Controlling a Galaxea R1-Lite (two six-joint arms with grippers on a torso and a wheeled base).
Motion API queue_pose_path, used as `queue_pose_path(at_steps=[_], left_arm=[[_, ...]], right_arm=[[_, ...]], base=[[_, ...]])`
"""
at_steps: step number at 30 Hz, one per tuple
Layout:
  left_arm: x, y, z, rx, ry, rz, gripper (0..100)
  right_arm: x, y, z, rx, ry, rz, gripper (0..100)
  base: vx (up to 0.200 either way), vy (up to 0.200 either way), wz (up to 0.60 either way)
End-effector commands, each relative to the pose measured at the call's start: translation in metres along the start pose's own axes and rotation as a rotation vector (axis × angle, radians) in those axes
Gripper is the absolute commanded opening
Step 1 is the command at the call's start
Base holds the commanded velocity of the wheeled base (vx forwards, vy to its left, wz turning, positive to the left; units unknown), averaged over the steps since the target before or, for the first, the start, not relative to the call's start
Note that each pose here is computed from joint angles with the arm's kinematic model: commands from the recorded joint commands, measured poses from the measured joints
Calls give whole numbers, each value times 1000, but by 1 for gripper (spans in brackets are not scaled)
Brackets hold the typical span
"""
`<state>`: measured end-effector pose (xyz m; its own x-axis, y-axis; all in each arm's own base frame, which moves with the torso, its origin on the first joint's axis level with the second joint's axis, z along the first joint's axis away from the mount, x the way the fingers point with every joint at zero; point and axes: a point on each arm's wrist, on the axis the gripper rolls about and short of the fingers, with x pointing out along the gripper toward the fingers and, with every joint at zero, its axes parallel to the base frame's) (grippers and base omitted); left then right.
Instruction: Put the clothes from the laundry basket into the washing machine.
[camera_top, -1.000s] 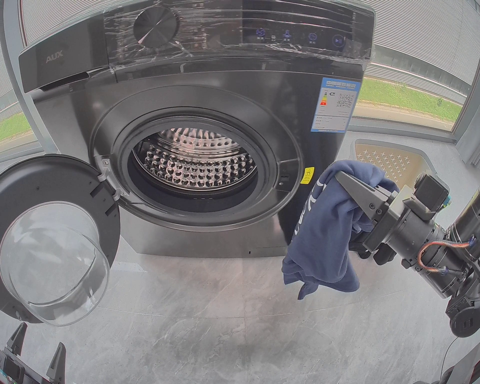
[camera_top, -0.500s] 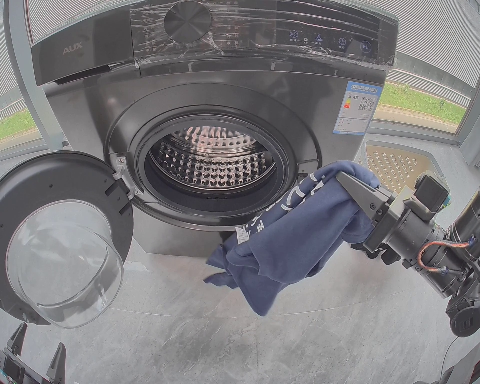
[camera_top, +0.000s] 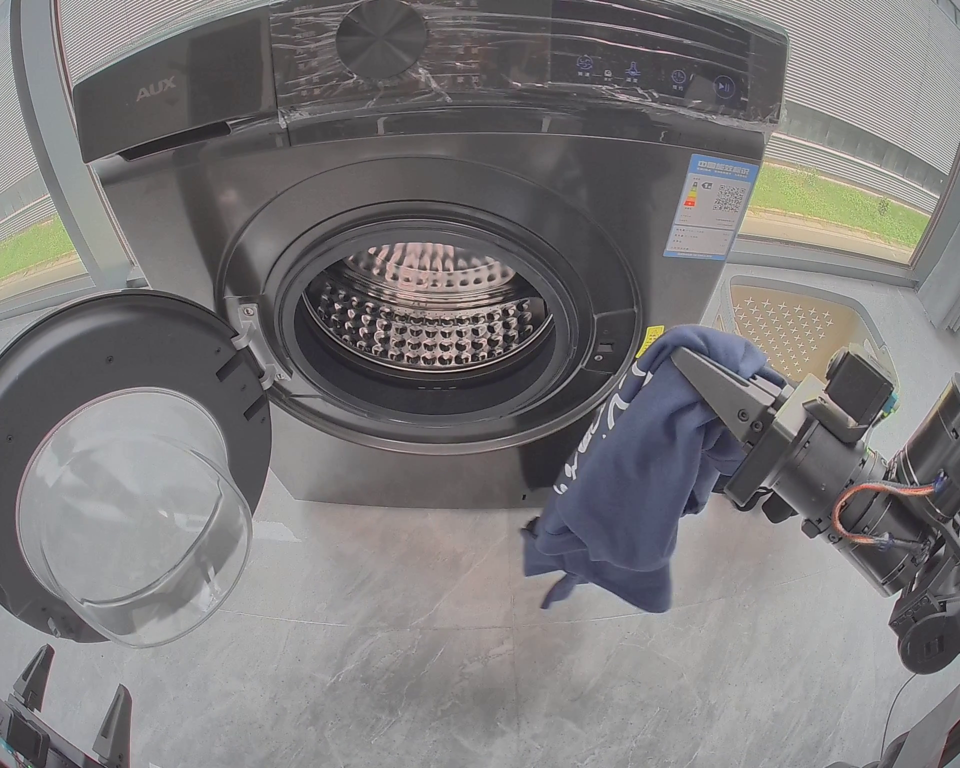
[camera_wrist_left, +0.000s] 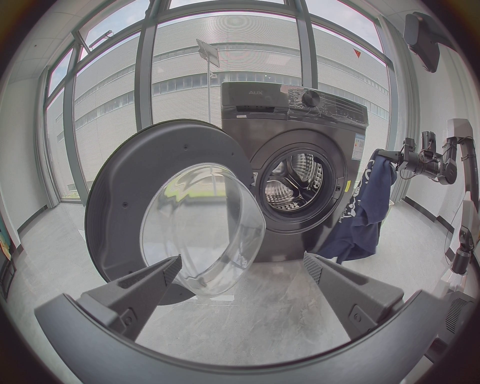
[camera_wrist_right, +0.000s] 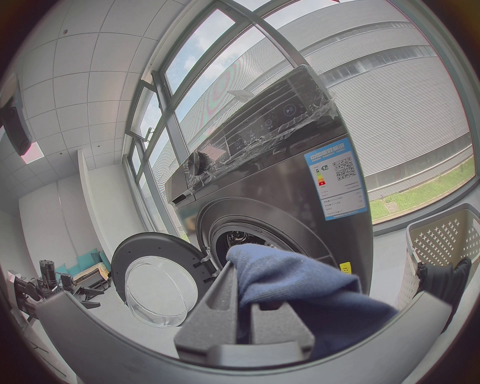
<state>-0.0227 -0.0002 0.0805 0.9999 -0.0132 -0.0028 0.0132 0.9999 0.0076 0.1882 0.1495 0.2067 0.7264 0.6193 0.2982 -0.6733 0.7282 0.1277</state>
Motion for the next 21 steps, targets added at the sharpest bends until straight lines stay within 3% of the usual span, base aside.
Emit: queue_pose_path(at_steps=[1, 10, 14, 18, 21], left_arm=[[0, 0, -5, 2, -1, 1, 100], [0, 0, -5, 2, -3, 6, 100], [0, 0, -5, 2, -3, 9, 100], [0, 0, -5, 3, -1, 9, 100], [0, 0, -5, 0, -3, 9, 100]], right_arm=[[4, -1, -4, 1, 9, 0, 0], [13, 1, -9, 3, 24, 2, 0], [30, 5, -20, 10, 25, -47, 0], [44, 18, -30, 25, 35, -45, 0], [56, 19, -42, 33, 44, -71, 0]], base=[[0, 0, 0], [0, 0, 0], [0, 0, 0], [0, 0, 0], [0, 0, 0]])
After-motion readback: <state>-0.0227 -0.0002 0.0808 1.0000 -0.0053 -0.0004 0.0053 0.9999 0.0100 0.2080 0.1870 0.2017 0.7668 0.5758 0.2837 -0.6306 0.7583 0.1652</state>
